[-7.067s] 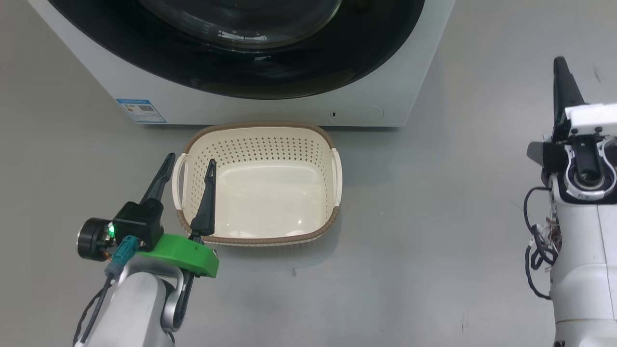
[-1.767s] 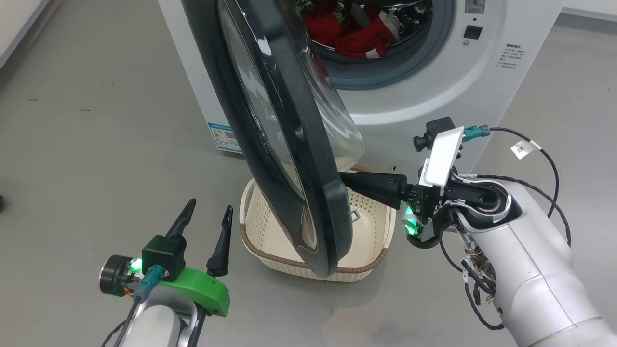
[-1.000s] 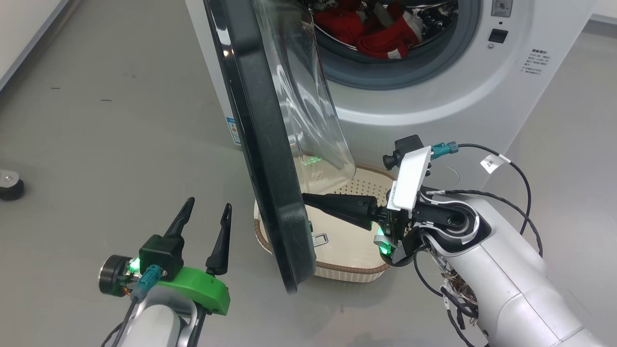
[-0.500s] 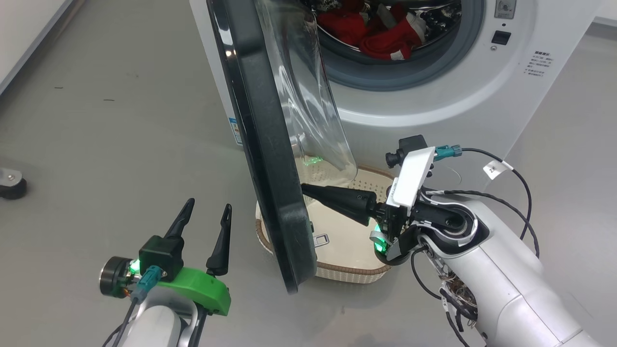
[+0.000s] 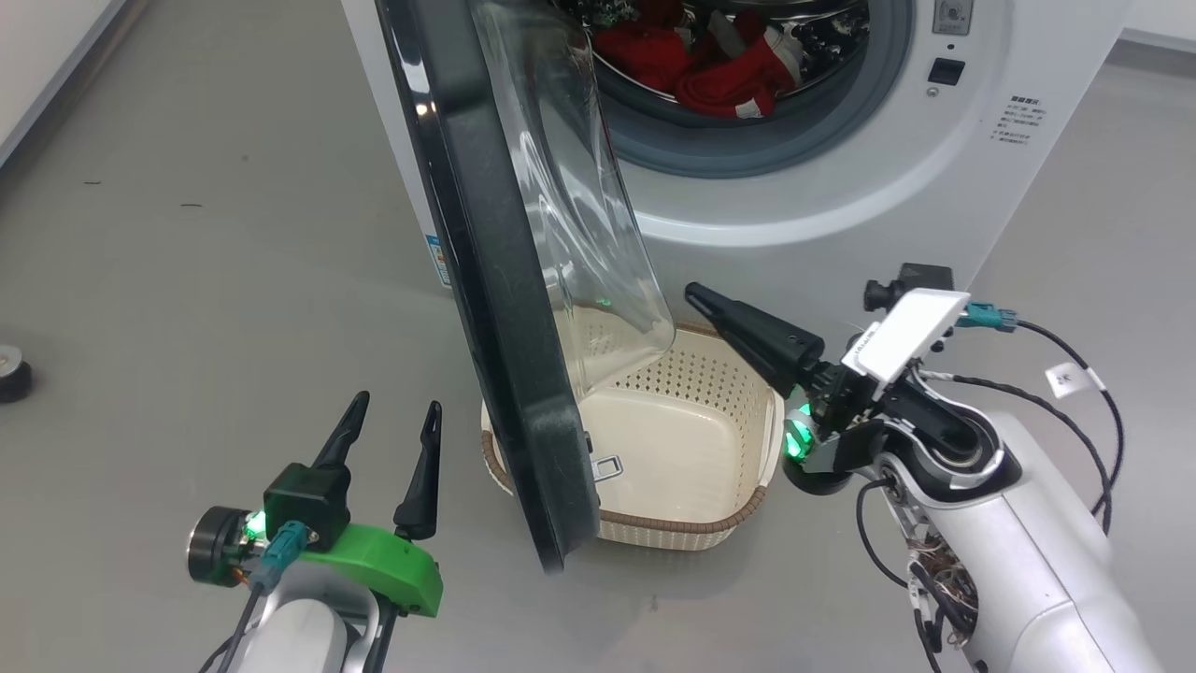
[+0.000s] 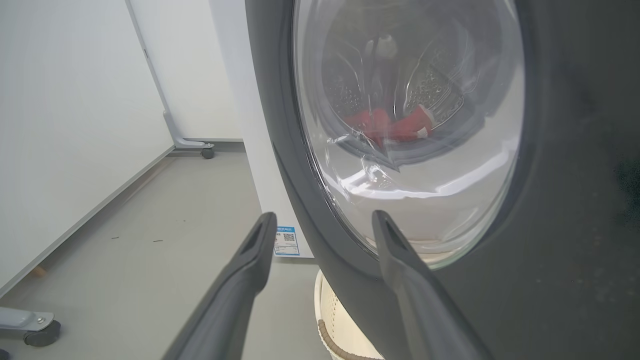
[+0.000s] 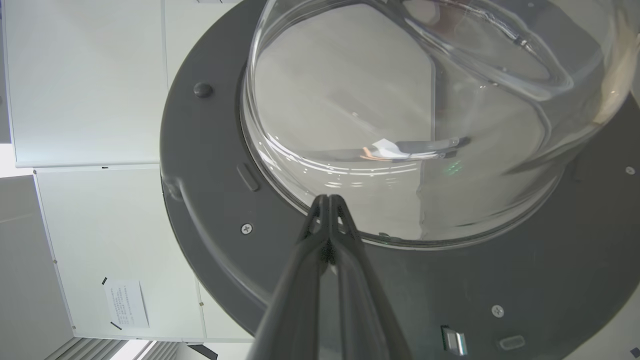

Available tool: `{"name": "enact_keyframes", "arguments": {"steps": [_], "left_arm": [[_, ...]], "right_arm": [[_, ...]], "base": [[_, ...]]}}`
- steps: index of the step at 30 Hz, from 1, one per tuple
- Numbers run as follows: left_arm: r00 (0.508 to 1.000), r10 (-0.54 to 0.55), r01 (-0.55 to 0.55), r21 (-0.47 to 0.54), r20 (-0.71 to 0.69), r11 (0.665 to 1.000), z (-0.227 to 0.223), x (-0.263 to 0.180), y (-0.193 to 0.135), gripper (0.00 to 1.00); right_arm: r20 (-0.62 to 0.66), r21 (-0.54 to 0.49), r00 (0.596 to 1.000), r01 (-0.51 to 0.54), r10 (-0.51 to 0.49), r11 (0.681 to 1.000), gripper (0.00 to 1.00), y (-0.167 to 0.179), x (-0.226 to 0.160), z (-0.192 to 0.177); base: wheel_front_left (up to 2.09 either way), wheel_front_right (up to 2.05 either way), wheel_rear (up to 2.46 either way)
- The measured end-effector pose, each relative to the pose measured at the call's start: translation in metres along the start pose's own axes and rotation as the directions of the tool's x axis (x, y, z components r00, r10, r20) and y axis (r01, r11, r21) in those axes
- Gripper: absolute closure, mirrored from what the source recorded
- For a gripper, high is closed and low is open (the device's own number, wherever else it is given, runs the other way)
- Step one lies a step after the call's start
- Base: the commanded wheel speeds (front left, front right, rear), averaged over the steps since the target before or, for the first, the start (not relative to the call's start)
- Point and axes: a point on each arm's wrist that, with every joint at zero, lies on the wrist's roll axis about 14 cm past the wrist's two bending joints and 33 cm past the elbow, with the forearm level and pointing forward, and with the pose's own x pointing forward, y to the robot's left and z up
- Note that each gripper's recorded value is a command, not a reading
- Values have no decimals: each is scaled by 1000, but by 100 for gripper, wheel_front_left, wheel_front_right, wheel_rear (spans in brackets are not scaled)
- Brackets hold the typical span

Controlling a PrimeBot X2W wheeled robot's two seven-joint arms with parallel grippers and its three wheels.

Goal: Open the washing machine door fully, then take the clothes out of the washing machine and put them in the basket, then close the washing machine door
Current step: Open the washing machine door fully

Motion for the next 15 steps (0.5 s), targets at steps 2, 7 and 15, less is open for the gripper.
{"name": "enact_keyframes", "arguments": {"steps": [2, 7, 15], "left_arm": [[1000, 0, 0, -1, -1, 1000, 0, 1, 0, 0], [1000, 4, -4, -2, 1, 1000, 0, 2, 0, 0], [1000, 0, 0, -4, -6, 1000, -2, 4, -2, 0]], "right_arm": [[58, -13, 998, 14, -13, 1000, 54, -4, -9, 11], [199, -62, 978, 71, -58, 996, 0, -14, -35, 34], [422, -177, 894, 246, -153, 953, 0, -39, -81, 67]], "base": [[0, 0, 0], [0, 0, 0], [0, 0, 0]]}}
